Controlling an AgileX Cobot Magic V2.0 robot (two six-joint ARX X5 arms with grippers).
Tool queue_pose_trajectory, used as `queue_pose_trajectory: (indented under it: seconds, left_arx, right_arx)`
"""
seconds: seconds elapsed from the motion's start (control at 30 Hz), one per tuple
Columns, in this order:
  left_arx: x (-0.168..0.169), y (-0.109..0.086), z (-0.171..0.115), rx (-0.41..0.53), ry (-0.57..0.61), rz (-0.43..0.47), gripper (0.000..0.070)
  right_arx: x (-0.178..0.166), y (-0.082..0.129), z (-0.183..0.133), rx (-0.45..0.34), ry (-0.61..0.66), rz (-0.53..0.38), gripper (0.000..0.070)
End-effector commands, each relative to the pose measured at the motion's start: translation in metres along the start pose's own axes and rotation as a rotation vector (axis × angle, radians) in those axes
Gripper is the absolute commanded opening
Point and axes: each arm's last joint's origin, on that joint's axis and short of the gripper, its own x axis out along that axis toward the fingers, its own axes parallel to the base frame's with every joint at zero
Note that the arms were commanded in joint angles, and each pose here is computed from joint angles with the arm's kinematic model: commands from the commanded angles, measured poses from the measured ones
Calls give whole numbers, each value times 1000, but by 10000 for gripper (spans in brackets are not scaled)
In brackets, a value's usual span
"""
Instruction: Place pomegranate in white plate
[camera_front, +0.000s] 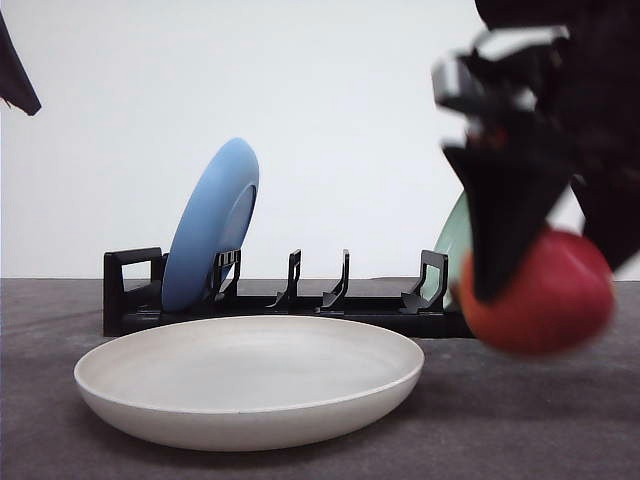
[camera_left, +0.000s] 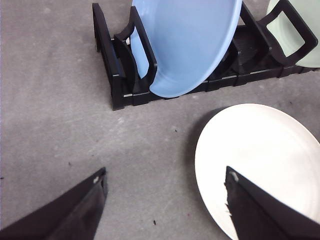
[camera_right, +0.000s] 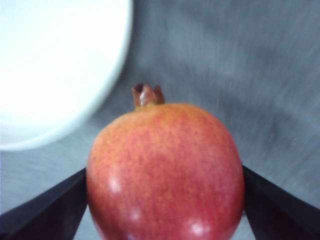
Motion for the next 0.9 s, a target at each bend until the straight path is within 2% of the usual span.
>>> queue_pose_trajectory:
  seconds: [0.0,0.17,0.43,0.67,0.87]
  left_arx:
    - [1,0,1,16,-2,-2,432]
    - [1,0,1,16,-2,-2,432]
    - [1,0,1,15,-2,-2,431]
    - [1,0,1,15,-2,-2,432]
    - [1,0,1,16,-2,-2,432]
  right_arx:
    - [-4,8,10,-47,-9,19,519]
    - [-5,29,33,-113,-15,66,519]
    - [31,67,68,-220,-8,102,520]
    - [62,88,77,-281,-5,125,521]
    - [71,96,76,-302,-13,137,522]
